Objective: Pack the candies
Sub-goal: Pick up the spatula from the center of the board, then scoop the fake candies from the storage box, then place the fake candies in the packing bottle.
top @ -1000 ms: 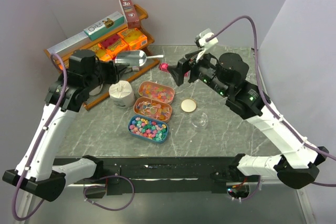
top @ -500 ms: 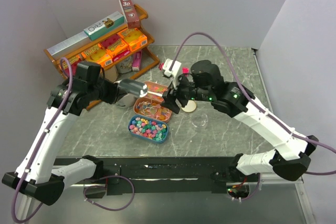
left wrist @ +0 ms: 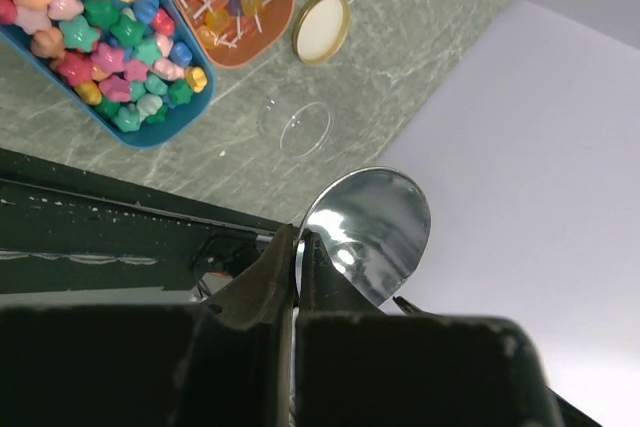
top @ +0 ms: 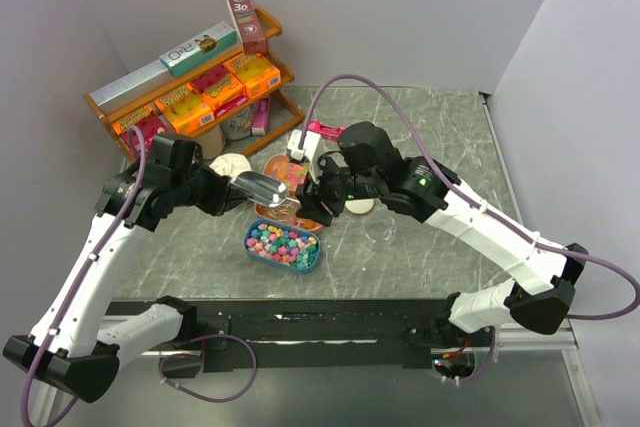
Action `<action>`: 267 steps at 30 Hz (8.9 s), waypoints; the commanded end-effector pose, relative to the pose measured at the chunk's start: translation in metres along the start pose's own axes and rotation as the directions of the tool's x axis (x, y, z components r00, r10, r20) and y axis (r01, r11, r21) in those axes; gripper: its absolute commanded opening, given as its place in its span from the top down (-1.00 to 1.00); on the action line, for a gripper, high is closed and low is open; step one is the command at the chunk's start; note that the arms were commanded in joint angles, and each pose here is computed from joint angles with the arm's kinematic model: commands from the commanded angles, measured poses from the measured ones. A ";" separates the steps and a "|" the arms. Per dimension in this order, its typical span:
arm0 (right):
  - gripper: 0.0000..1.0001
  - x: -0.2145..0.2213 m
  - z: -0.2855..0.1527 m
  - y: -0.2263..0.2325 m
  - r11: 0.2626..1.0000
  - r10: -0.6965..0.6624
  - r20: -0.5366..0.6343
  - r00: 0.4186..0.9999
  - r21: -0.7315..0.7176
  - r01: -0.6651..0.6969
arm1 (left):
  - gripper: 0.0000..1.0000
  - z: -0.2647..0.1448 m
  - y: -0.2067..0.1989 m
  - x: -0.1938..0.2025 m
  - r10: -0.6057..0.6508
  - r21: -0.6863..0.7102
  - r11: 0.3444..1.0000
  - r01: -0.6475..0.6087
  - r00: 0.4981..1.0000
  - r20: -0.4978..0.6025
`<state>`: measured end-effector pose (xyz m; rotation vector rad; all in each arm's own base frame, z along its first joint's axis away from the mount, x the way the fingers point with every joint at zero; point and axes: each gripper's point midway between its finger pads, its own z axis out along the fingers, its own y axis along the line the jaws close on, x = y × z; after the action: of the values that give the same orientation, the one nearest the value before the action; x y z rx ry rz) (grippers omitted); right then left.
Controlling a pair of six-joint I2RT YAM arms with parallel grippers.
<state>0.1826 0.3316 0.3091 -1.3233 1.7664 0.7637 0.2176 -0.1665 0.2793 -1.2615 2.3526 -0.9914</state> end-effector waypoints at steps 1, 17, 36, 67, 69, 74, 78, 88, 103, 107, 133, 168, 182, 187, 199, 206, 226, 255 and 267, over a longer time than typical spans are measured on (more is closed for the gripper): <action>-0.11 -0.008 0.006 0.007 1.000 0.003 0.030 1.000 -0.024 -0.002 | 0.98 -0.006 -0.008 0.015 -0.003 0.069 0.998 0.009 0.997 -0.080; 1.00 0.006 0.026 -0.008 0.996 0.076 -0.043 0.996 0.060 -0.073 | 0.98 -0.005 -0.004 0.026 -0.046 0.097 0.993 0.060 0.989 -0.144; 1.00 0.011 -0.003 -0.004 0.989 0.106 0.005 0.994 0.099 -0.106 | -0.53 -0.004 -0.015 0.013 0.139 0.181 0.975 -0.129 0.989 -0.044; 1.00 0.173 0.012 0.006 0.988 0.152 -0.672 0.724 0.121 -0.096 | -0.63 0.104 0.085 -0.083 0.485 -0.224 0.872 -0.435 0.830 0.276; 1.00 0.176 0.015 0.004 0.991 0.127 -0.689 0.714 0.112 -0.068 | -0.64 0.109 0.090 -0.087 0.498 -0.264 0.861 -0.435 0.825 0.265; 1.00 0.179 0.024 -0.001 0.995 0.089 -0.711 0.698 0.098 -0.027 | -0.61 0.124 0.103 -0.087 0.498 -0.304 0.852 -0.426 0.837 0.225; 1.00 0.180 0.034 -0.005 0.996 0.063 -0.723 0.688 0.087 0.000 | -0.59 0.132 0.115 -0.087 0.485 -0.320 0.855 -0.408 0.848 0.214; 1.00 0.180 0.067 -0.005 1.000 0.018 -0.717 0.697 0.030 0.005 | -0.37 0.149 0.144 -0.086 0.437 -0.369 0.861 -0.351 0.882 0.179; 1.00 0.177 0.114 -0.006 1.000 0.027 -0.632 0.775 0.014 -0.023 | -0.06 0.171 0.160 -0.074 0.422 -0.363 0.857 -0.366 0.902 0.088; 1.00 0.182 0.124 -0.007 0.998 0.056 -0.615 0.786 0.033 -0.045 | -0.03 0.172 0.159 -0.073 0.423 -0.364 0.855 -0.370 0.903 0.077; 1.00 0.218 0.130 -0.018 0.967 0.208 -0.494 0.844 0.236 -0.100 | 0.01 0.162 0.152 -0.078 0.408 -0.363 0.867 -0.343 0.905 0.121; 1.00 0.199 0.079 -0.009 0.968 0.153 -0.257 0.954 0.235 -0.092 | -0.14 0.151 0.137 -0.077 0.393 -0.300 0.893 -0.336 0.906 0.154; 1.00 0.180 0.058 -0.017 0.946 0.169 -0.174 0.970 0.304 -0.111 | -0.16 0.150 0.125 -0.078 0.412 -0.264 0.894 -0.362 0.896 0.164; 1.00 0.180 0.042 -0.015 0.928 0.230 -0.172 0.958 0.335 -0.163 | -0.17 0.151 0.126 -0.077 0.414 -0.261 0.893 -0.366 0.897 0.158; 1.00 0.220 -0.011 -0.010 0.805 0.456 -0.111 0.883 0.474 -0.356 | -0.16 0.154 0.120 -0.076 0.430 -0.220 0.893 -0.392 0.888 0.162; 1.00 0.248 -0.026 -0.011 0.683 0.590 -0.074 0.804 0.577 -0.448 | -0.17 0.156 0.116 -0.078 0.442 -0.217 0.889 -0.404 0.881 0.168; 1.00 0.268 -0.074 0.004 0.422 0.788 0.047 0.614 0.684 -0.595 | -0.23 0.163 0.109 -0.077 0.450 -0.211 0.884 -0.417 0.881 0.146; 1.00 0.264 -0.097 0.013 0.306 0.943 -0.119 0.312 0.682 -0.665 | -0.51 0.166 0.107 -0.074 0.418 -0.171 0.904 -0.392 0.895 0.159; 1.00 0.248 -0.096 0.006 0.266 0.962 -0.131 0.241 0.657 -0.706 | -0.65 0.166 0.107 -0.074 0.424 -0.165 0.902 -0.399 0.891 0.162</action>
<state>0.1137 0.1283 0.1302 0.0308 2.9816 0.3575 0.2769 -0.1342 0.0704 -0.7994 2.4617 -0.5146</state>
